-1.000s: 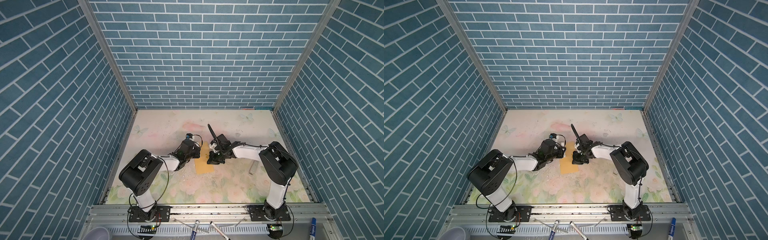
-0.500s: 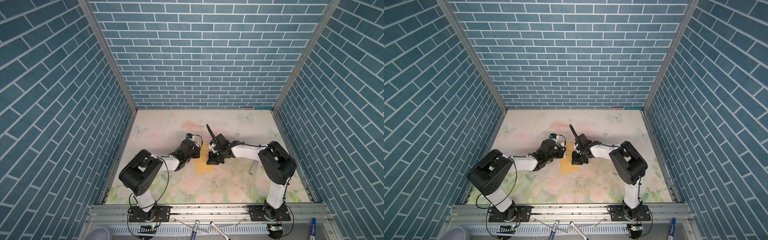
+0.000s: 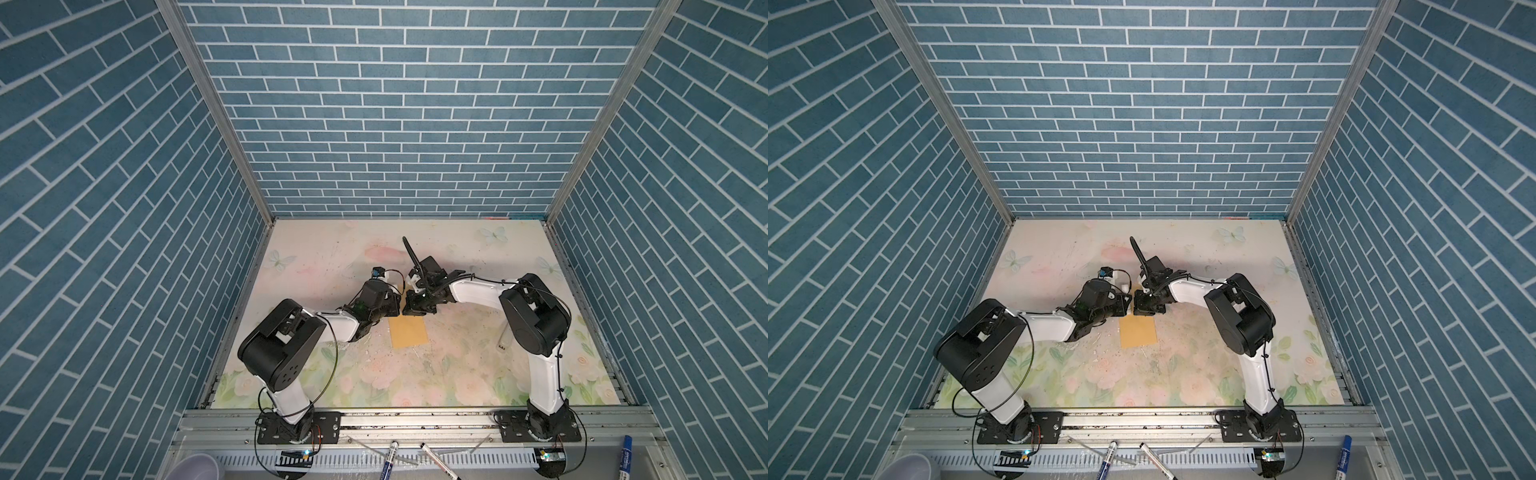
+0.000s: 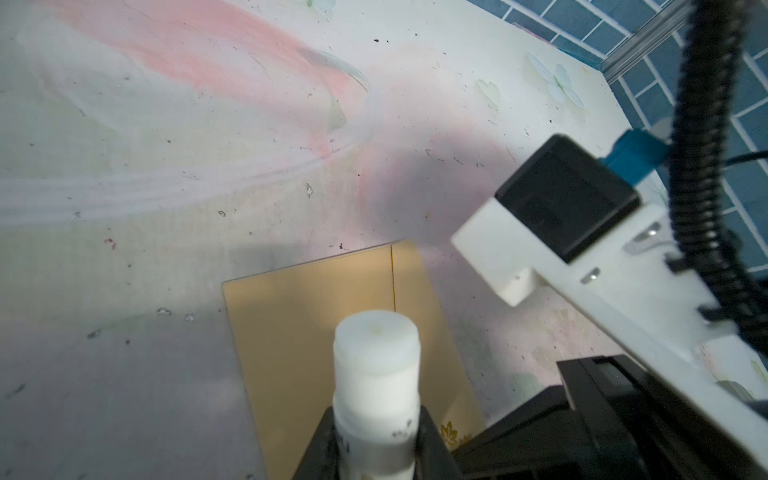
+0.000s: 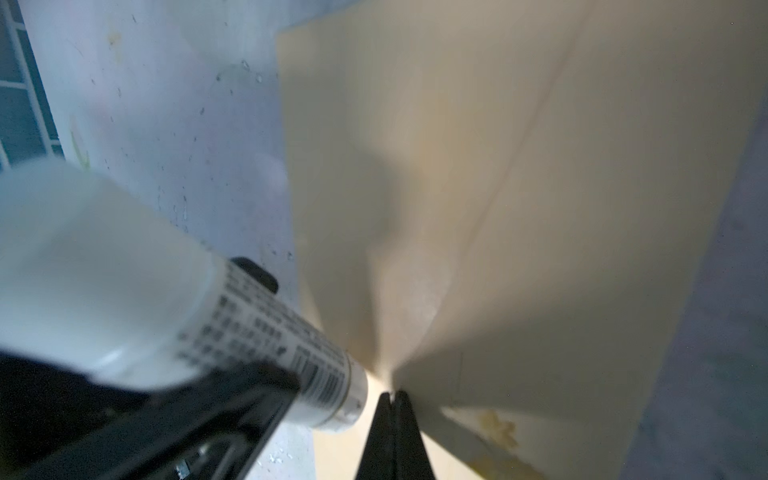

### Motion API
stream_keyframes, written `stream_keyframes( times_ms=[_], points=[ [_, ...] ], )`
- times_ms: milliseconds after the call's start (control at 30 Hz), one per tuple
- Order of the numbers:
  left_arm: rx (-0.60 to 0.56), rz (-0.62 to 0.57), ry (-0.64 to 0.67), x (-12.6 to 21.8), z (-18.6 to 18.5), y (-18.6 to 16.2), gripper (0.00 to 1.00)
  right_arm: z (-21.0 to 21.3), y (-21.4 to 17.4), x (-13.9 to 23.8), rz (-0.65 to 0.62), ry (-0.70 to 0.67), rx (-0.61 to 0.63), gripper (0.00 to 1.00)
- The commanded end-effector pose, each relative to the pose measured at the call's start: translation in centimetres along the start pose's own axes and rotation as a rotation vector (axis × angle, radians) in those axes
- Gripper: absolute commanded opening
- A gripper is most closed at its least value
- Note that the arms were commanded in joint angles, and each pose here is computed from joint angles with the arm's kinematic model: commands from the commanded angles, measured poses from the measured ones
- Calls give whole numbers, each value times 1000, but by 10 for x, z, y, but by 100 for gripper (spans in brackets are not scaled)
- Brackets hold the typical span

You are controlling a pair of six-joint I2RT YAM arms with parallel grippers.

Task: Place the letter into the envelope and seal it

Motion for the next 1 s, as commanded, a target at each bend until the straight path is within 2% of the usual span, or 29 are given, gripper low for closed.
stream_keyframes(
  times_ms=[0, 233, 667, 967],
  points=[
    [-8, 82, 68, 1, 15, -24, 0, -14, 4, -9, 12, -63, 0, 0],
    [-9, 82, 71, 0, 16, -25, 0, -22, -11, -5, 42, -73, -7, 0],
    [-7, 82, 69, -1, 16, -25, 0, -51, -62, 16, 89, -127, -44, 0],
    [-7, 82, 69, 0, 16, -25, 0, -44, -52, 13, 71, -111, -35, 0]
  ],
)
Point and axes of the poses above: each gripper's point midway between its finger pads, its own x axis back along the fingers, its own z axis along the line the jaws close on, y = z × x, the point moved 5 cm from there along x, back along the fingers, and after that the axes turned 5 degrees about -x, right-handed, at the moved point
